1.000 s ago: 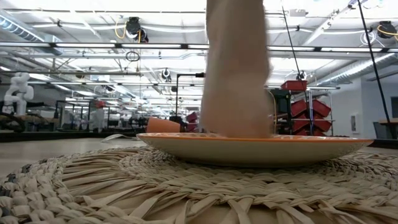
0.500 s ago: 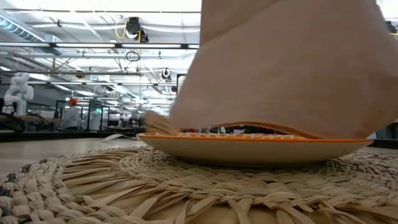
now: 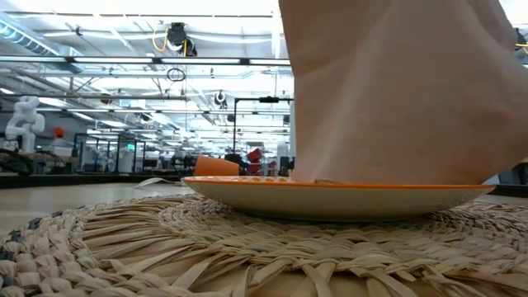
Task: Set table place
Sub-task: Fold the napkin
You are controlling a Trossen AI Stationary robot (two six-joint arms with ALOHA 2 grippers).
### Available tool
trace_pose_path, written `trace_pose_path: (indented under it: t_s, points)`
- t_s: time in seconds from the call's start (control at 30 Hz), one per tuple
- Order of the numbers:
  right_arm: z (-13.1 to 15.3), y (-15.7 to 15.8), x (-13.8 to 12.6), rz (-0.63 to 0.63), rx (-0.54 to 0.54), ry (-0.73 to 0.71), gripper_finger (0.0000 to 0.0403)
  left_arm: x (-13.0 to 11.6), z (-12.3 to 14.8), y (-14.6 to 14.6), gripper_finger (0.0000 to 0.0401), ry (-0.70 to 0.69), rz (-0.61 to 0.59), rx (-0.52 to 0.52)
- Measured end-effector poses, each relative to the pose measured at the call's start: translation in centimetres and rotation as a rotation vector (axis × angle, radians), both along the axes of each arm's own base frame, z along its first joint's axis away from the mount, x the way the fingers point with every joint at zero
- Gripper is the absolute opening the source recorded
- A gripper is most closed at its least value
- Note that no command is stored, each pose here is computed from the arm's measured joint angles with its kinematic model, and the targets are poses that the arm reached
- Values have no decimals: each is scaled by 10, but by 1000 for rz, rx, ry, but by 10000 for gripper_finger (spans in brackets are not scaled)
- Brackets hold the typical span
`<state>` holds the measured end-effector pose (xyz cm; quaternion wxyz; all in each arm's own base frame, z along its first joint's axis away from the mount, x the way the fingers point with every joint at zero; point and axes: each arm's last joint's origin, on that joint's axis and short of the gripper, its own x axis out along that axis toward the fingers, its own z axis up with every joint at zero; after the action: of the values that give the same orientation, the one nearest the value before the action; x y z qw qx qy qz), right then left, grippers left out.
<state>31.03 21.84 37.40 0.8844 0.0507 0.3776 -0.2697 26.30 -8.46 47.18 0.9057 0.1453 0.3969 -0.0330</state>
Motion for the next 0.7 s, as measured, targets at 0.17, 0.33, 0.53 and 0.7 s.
trace_pose_path:
  t_s: [0.17,0.33,0.53,0.7]
  points:
    - [0,-13,9,-39,18,11,1,0,-9,-6,0,60,-48,-17]
    - [1,-29,17,-57,48,50,0,1,-20,-16,0,94,-84,19]
    - [11,-59,23,-64,73,81,0,3,-42,-23,0,180,-66,119]
    - [21,-83,24,-68,69,91,0,6,-69,-26,25,280,-53,149]
